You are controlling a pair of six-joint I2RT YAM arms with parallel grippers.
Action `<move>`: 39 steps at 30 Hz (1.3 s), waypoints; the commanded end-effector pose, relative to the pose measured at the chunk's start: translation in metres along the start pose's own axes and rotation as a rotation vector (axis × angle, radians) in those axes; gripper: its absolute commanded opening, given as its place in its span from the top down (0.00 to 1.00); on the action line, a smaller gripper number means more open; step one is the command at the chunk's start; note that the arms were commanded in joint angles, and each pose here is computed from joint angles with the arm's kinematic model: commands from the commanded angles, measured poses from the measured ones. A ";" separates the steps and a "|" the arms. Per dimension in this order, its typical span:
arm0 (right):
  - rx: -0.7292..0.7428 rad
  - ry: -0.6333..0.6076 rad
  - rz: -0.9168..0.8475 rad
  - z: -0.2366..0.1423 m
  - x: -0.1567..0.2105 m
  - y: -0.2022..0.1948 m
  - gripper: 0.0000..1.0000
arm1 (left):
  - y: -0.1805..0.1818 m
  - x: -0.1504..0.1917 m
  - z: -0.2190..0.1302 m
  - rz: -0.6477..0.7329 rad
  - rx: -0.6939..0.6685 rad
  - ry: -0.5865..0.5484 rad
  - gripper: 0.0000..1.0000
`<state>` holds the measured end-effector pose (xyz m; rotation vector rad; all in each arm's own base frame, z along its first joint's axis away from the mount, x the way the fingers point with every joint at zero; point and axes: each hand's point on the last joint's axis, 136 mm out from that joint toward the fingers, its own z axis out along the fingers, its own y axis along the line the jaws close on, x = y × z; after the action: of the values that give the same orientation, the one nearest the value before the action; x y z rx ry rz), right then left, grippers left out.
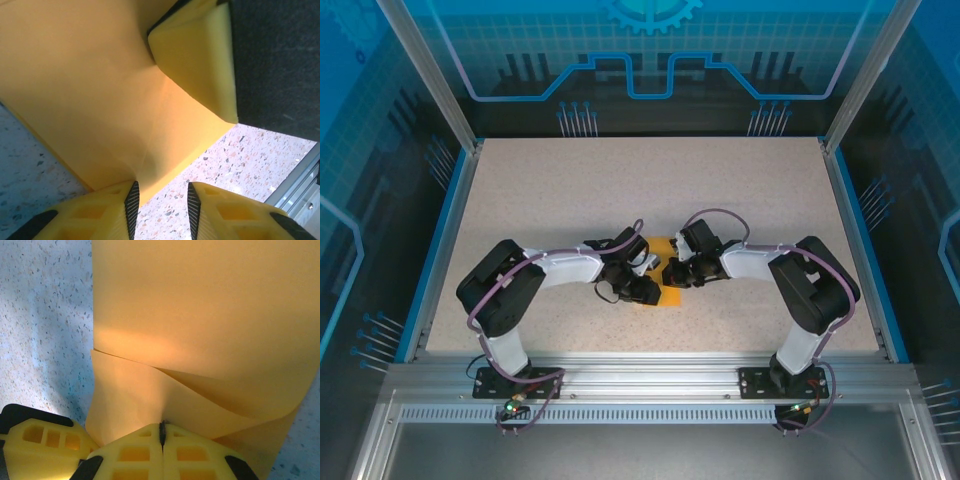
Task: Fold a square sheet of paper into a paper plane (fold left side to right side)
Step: Fold the triangle a second time at the center of the table.
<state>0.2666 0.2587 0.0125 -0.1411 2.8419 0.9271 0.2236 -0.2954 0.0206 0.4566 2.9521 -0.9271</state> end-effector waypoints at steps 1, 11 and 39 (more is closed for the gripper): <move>0.059 0.054 0.004 0.005 0.013 -0.011 1.00 | 0.017 0.014 0.004 -0.042 -0.050 0.038 0.65; 0.065 0.054 0.009 0.005 0.013 -0.014 1.00 | 0.026 0.028 -0.002 -0.067 -0.075 0.032 0.65; 0.056 0.054 0.008 0.005 0.008 -0.010 1.00 | -0.007 0.006 -0.041 -0.004 0.002 -0.078 0.66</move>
<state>0.2616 0.2606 0.0121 -0.1621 2.8676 0.9389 0.2107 -0.2742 0.0455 0.4104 2.9075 -0.9109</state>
